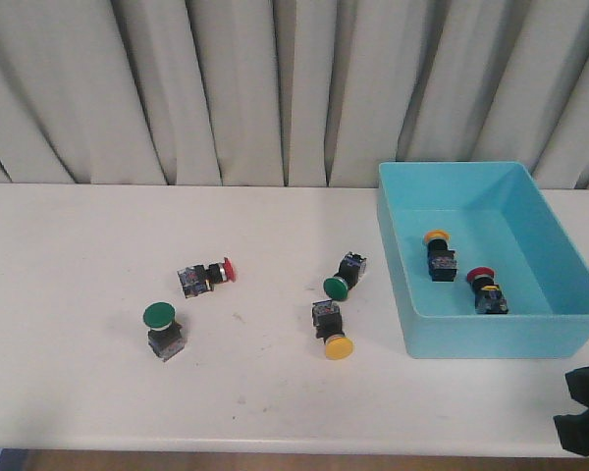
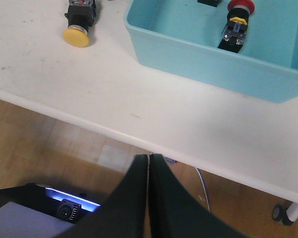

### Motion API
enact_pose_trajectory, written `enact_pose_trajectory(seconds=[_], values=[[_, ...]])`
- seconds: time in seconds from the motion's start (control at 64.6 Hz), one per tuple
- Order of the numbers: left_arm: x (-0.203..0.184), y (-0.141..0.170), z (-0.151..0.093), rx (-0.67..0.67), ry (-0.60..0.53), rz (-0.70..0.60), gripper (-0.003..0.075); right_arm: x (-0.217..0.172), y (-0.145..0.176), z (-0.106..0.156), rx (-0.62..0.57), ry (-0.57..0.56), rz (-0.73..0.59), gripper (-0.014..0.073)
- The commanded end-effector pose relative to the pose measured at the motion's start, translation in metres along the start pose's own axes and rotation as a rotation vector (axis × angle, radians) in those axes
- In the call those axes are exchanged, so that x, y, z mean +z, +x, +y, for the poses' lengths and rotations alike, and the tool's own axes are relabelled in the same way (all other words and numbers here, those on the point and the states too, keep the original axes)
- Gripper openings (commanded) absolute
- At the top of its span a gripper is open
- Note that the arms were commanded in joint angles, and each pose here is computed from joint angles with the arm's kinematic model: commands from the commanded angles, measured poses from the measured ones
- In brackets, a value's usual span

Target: Pick red and yellow buttons and place in box

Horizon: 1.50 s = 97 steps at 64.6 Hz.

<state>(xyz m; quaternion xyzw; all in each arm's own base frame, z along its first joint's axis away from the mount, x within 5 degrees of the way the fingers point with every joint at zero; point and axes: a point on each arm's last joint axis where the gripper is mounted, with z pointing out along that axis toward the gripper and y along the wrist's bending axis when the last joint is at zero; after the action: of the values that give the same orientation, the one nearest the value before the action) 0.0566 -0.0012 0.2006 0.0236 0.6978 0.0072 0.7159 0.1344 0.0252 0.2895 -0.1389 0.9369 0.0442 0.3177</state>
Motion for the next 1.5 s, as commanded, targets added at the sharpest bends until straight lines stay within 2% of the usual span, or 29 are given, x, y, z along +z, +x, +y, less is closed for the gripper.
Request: enact_pose_trajectory(seconds=[0.0, 1.1, 1.208, 1.348, 1.41, 1.425, 1.487], values=[[0.0, 0.008, -0.001, 0.003, 0.006, -0.05, -0.0008, -0.007, -0.009, -0.001, -0.009, 0.013, -0.074, -0.0006], [0.0, 0.008, -0.001, 0.004, 0.005, -0.047, -0.0008, -0.009, -0.009, -0.001, -0.017, 0.019, -0.089, -0.0005], [0.0, 0.008, -0.001, 0.004, 0.005, -0.047, -0.0008, -0.019, -0.004, -0.004, -0.066, 0.089, -0.196, -0.0004], [0.0, 0.008, -0.001, 0.004, 0.005, -0.047, -0.0008, -0.031, 0.015, -0.003, -0.059, 0.169, -0.501, -0.0003], [0.0, 0.008, -0.001, 0.004, 0.005, -0.047, -0.0008, -0.028, 0.031, -0.003, -0.047, 0.201, -0.608, -0.0003], [0.0, 0.008, -0.001, 0.004, 0.005, -0.047, -0.0008, -0.023, 0.062, -0.001, -0.019, 0.257, -0.8, -0.0003], [0.0, 0.008, -0.001, 0.004, 0.005, -0.047, -0.0008, -0.017, 0.077, 0.0, -0.017, 0.273, -0.869, -0.0003]])
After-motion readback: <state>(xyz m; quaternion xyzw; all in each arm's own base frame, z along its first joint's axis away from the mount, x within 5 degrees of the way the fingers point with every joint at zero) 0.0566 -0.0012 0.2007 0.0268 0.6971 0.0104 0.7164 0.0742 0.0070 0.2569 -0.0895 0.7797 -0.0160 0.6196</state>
